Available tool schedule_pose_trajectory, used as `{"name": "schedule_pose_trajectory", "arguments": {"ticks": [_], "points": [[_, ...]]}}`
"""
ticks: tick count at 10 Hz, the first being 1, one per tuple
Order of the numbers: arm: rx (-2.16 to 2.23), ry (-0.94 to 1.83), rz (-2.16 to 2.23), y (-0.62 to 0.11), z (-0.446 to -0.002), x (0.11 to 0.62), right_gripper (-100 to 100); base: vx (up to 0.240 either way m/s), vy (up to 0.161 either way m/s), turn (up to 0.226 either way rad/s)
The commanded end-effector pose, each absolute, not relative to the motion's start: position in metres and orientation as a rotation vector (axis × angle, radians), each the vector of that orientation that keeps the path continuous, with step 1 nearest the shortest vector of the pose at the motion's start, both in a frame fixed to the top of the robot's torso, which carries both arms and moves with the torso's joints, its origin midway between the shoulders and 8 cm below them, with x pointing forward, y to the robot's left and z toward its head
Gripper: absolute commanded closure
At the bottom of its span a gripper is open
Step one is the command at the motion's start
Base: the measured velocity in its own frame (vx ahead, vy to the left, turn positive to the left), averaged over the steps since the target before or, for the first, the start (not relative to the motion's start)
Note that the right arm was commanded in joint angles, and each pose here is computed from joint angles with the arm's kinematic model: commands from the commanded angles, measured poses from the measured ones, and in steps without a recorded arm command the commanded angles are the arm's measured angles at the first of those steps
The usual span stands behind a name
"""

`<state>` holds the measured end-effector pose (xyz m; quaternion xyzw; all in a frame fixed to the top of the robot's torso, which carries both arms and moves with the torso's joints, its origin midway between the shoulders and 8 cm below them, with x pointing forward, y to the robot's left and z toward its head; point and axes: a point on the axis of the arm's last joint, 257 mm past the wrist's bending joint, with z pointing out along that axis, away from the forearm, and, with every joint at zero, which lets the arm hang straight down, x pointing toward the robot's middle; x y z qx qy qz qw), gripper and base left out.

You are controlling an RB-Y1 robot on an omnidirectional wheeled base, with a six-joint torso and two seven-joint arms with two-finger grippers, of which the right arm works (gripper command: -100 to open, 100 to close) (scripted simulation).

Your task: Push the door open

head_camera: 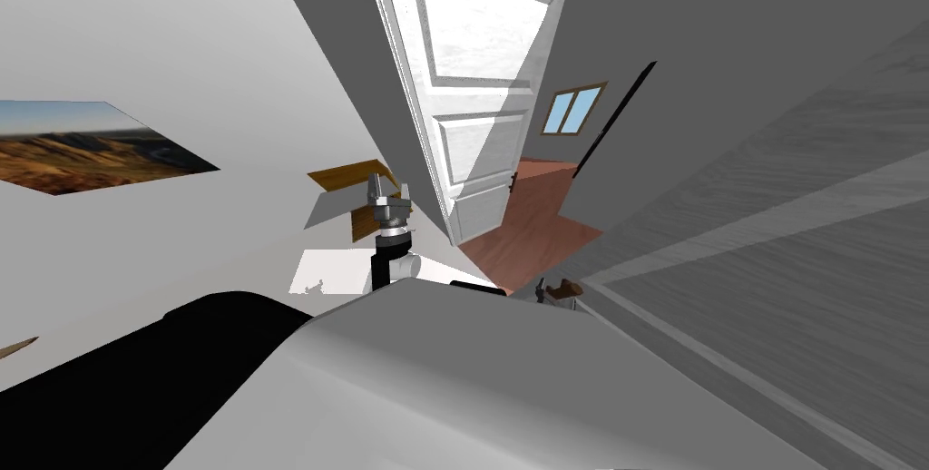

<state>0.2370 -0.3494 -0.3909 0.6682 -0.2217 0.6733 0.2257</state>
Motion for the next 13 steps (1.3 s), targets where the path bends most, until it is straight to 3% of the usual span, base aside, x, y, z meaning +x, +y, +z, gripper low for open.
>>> {"name": "schedule_pose_trajectory", "arguments": {"ticks": [1, 6, 13], "points": [[1.842, -0.611, 1.856, -0.349, -0.391, 0.236, 100, -0.008, 0.004, -0.005], [1.842, -0.611, 1.856, -0.349, -0.391, 0.236, 100, -0.007, 0.005, 0.001], [1.771, -0.697, 1.788, -0.379, -0.39, 0.226, 100, 0.174, -0.075, -0.031]]}}
